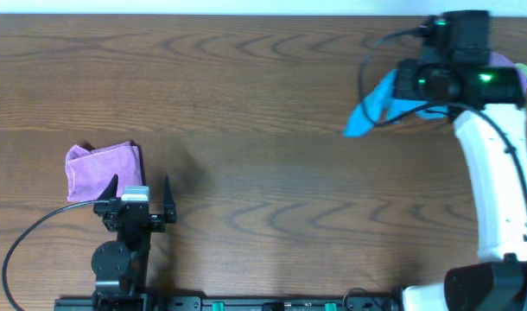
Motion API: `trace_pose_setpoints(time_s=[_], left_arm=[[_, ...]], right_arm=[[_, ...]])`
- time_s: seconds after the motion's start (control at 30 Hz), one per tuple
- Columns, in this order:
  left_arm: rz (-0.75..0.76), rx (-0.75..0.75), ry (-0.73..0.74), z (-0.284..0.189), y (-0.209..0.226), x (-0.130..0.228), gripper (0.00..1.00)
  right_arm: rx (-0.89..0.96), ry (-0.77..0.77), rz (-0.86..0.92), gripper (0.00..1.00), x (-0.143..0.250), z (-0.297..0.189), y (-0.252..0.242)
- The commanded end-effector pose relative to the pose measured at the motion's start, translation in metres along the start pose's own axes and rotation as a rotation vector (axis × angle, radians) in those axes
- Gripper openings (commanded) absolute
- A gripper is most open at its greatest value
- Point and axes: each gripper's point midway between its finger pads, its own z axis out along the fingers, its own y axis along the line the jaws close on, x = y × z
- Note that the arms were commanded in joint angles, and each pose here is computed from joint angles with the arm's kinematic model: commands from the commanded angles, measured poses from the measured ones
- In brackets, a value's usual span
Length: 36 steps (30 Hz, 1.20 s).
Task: Fold the cloth
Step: 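Lift the blue cloth with the right gripper and carry it to table center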
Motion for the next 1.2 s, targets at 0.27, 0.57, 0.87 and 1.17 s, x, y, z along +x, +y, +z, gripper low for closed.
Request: trace_pose_setpoints(time_s=[0.27, 0.57, 0.87, 1.17], left_arm=[[0.016, -0.009, 0.048, 0.003, 0.000, 0.020, 0.95], [0.016, -0.009, 0.048, 0.003, 0.000, 0.020, 0.95], [0.016, -0.009, 0.048, 0.003, 0.000, 0.020, 0.95], [0.016, -0.009, 0.048, 0.003, 0.000, 0.020, 0.95]], right_arm=[[-0.208, -0.136, -0.170, 0.01, -0.022, -0.047, 0.118], [-0.290, -0.155, -0.327, 0.01, -0.016, -0.038, 0.166], [-0.260, 0.016, -0.371, 0.01, 0.018, 0.025, 0.177], [-0.195, -0.150, -0.371, 0.01, -0.028, 0.048, 0.180]])
